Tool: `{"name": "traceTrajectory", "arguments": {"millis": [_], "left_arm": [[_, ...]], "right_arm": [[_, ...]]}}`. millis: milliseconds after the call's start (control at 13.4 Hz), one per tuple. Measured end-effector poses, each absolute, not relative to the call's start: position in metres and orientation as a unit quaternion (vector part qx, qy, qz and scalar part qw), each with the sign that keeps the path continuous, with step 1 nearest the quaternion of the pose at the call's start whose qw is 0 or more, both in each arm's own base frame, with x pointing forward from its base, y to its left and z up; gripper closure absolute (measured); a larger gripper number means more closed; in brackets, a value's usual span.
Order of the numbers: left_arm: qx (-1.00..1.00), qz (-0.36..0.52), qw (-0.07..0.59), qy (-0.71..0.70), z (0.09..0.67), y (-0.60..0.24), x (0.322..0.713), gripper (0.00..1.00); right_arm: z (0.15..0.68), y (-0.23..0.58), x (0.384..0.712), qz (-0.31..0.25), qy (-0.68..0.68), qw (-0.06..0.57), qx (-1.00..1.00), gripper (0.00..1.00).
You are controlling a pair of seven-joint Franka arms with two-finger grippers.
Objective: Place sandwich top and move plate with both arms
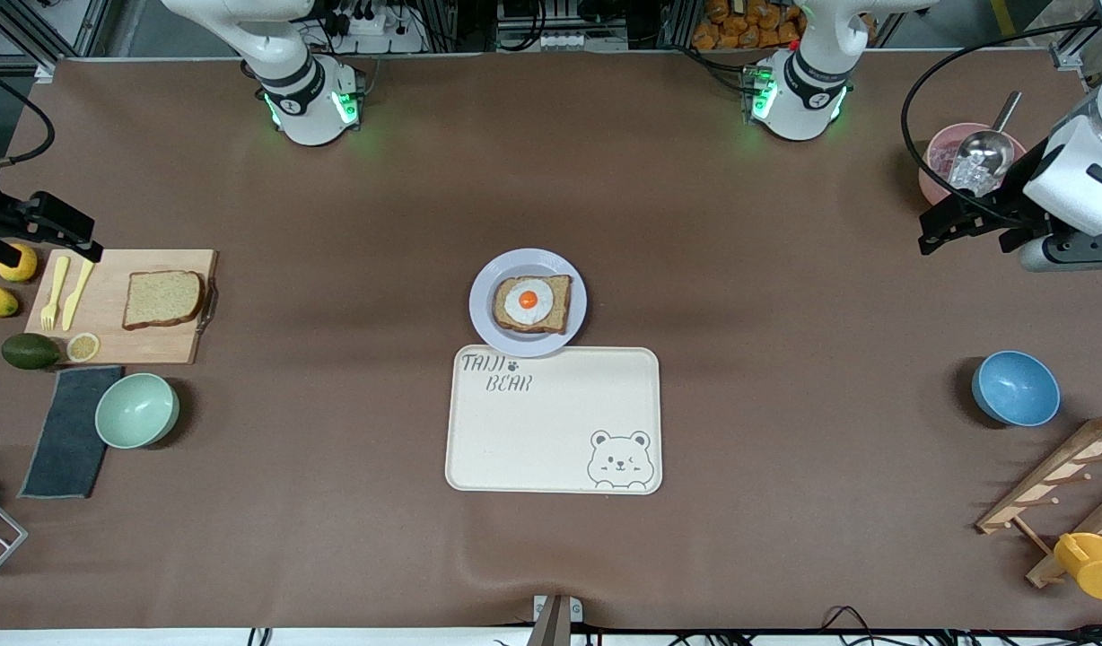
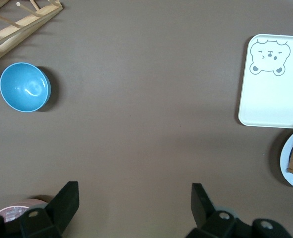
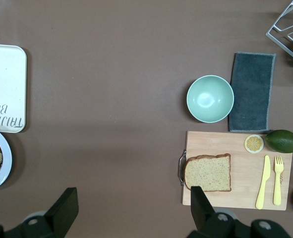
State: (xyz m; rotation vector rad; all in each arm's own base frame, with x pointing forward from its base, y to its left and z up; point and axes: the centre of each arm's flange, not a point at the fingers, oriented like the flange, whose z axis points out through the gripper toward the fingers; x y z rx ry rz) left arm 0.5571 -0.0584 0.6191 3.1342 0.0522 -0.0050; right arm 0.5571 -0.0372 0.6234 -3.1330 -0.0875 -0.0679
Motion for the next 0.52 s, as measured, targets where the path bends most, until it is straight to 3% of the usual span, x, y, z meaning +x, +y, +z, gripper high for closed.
{"name": "traceTrajectory", "arguments": {"millis": [523], "left_arm": [[1.000,-0.003,0.003,0.017,0.6178,-0.0580,0.5579,0.00]], "right_arm": [[0.6228,-0.0377,0.5573,-0.021,-0.027,0.003,-0.999,0.00]]}}
